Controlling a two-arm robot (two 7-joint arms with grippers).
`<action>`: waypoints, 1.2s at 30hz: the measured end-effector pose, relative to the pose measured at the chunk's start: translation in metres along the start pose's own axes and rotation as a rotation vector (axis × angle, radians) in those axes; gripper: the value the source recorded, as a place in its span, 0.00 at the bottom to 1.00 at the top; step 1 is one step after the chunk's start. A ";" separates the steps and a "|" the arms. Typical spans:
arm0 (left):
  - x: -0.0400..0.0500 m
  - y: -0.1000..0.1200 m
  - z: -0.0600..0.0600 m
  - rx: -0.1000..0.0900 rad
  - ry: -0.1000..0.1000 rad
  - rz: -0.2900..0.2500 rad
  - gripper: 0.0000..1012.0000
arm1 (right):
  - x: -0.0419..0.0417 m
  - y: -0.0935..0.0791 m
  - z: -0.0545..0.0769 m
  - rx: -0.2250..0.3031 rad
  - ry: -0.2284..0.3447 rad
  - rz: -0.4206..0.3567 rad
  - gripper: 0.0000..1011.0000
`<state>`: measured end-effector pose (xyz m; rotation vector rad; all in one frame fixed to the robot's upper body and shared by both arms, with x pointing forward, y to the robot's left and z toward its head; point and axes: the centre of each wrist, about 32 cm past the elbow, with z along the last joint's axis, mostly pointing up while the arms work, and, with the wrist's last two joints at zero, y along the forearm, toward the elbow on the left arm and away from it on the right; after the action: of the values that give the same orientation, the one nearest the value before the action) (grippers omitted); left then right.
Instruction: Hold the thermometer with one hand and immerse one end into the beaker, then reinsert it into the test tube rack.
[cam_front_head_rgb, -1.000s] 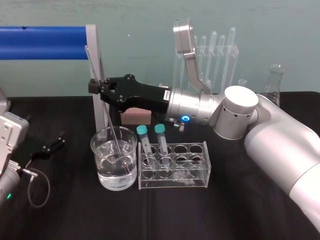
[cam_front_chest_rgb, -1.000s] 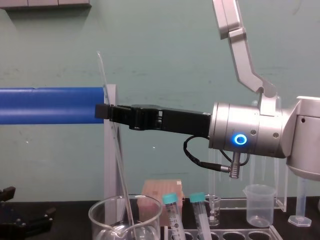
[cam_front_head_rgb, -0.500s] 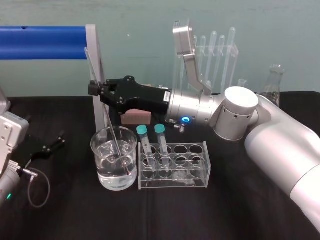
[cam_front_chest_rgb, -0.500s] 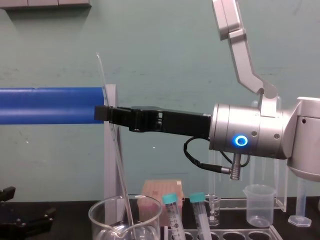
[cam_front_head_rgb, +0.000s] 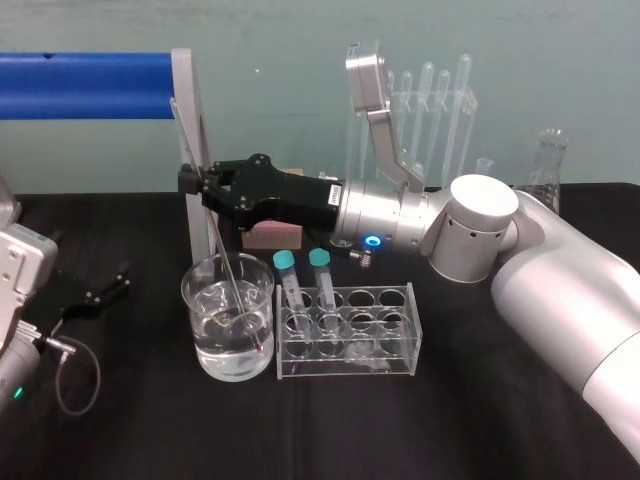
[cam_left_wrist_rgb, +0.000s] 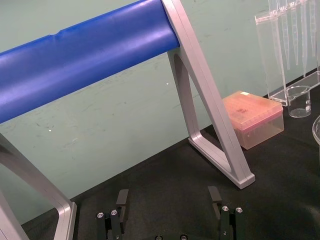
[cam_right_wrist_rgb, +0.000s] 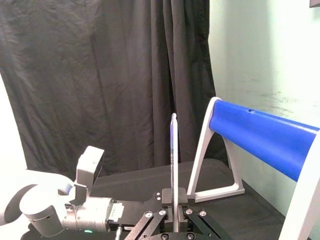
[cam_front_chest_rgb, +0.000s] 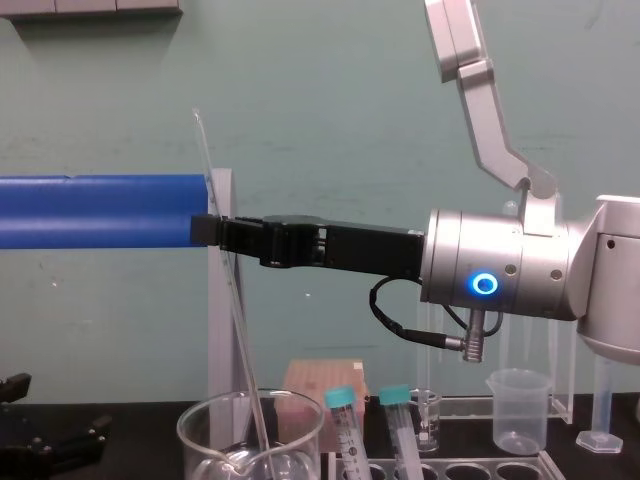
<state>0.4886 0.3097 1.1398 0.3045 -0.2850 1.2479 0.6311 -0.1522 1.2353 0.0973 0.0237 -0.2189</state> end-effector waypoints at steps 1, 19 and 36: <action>0.0000 0.000 0.000 0.000 0.000 0.000 1.00 | 0.0000 0.000 0.000 0.000 0.000 0.000 0.05; 0.0000 0.000 0.000 0.000 0.000 0.000 1.00 | -0.0027 0.000 0.000 -0.007 0.000 0.007 0.05; 0.0000 0.000 0.000 0.000 0.000 0.000 1.00 | -0.0033 -0.001 -0.001 -0.011 -0.001 0.007 0.05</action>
<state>0.4886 0.3097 1.1398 0.3045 -0.2851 1.2480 0.6276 -0.1527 1.2347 0.0858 0.0232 -0.2116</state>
